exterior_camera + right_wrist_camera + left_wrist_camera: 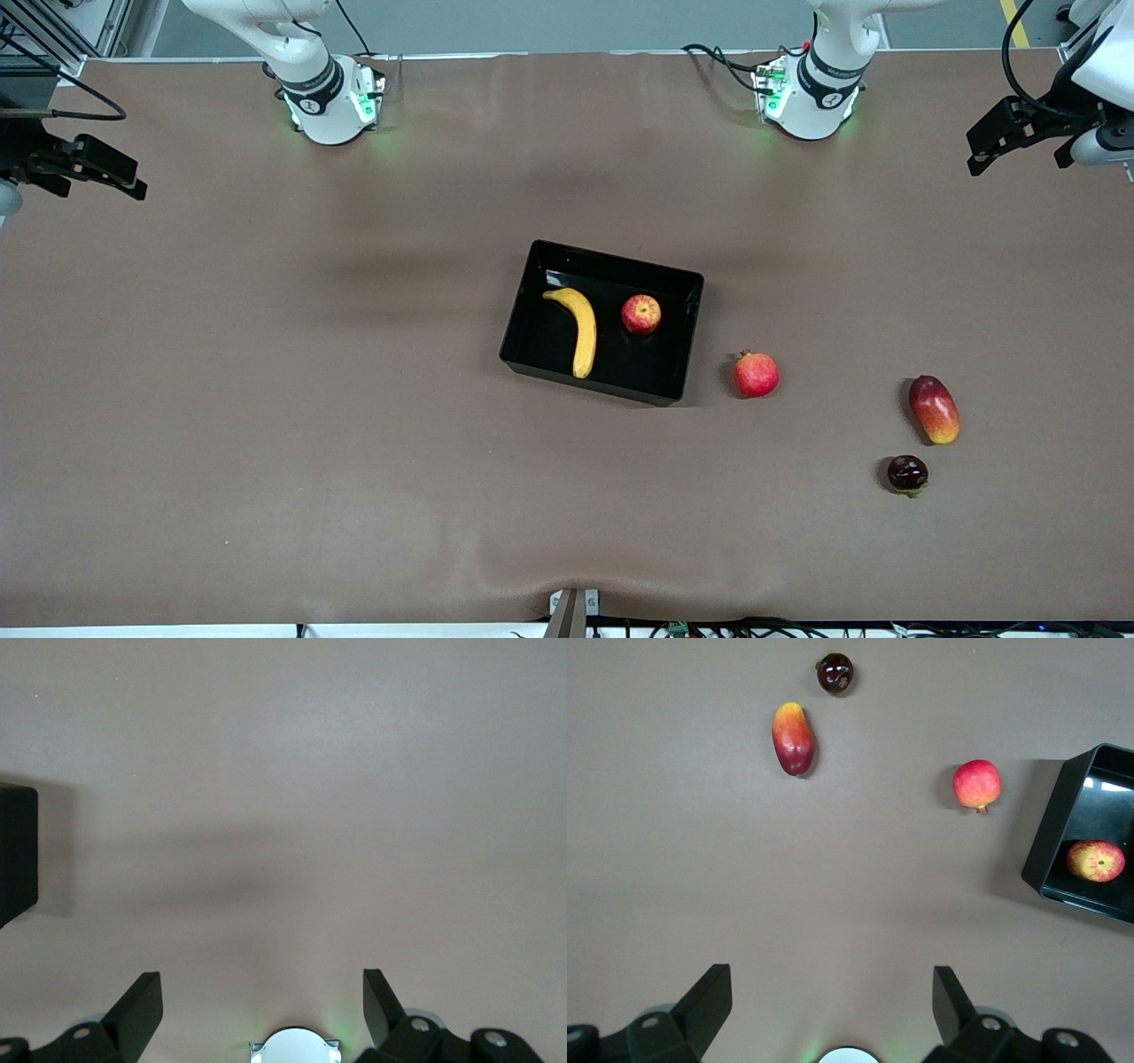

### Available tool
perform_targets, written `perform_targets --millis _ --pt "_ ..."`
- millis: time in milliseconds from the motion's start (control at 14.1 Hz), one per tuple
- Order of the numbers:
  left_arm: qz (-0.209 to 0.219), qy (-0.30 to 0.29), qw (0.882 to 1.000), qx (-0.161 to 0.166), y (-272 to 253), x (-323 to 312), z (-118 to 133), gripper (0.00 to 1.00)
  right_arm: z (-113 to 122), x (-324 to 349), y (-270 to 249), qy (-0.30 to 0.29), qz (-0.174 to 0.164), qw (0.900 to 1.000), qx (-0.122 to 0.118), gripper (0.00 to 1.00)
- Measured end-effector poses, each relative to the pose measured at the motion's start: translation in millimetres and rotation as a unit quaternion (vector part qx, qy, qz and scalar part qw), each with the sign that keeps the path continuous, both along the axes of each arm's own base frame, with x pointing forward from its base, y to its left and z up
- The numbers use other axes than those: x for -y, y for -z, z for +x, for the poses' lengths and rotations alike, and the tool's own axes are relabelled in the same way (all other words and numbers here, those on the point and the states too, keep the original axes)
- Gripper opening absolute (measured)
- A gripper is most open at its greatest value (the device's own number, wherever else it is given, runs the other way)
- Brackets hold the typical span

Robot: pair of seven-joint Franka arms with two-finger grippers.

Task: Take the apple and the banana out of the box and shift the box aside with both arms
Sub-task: 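Reach the left gripper down into the black box toward the apple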

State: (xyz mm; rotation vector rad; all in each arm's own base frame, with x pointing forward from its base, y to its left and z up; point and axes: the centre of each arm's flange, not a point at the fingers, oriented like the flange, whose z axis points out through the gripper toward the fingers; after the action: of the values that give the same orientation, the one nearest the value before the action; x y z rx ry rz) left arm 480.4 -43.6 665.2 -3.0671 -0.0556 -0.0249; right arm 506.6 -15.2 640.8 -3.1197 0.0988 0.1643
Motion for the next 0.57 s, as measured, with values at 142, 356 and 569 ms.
perform_targets --millis 142,356,569 --pt "0.0 -0.001 1.0 0.0 0.0 -1.0 0.1 1.0 -0.3 -0.5 0.2 0.0 0.0 1.0 -0.002 1.0" --pt "0.0 -0.003 1.0 -0.005 4.5 -2.9 3.4 1.0 -0.6 -1.7 0.4 -0.002 0.0 1.0 -0.003 1.0" --pt "0.001 0.014 0.999 -0.029 29.8 15.2 18.8 1.0 -0.7 -2.8 0.5 -0.003 0.0 1.0 -0.003 1.0"
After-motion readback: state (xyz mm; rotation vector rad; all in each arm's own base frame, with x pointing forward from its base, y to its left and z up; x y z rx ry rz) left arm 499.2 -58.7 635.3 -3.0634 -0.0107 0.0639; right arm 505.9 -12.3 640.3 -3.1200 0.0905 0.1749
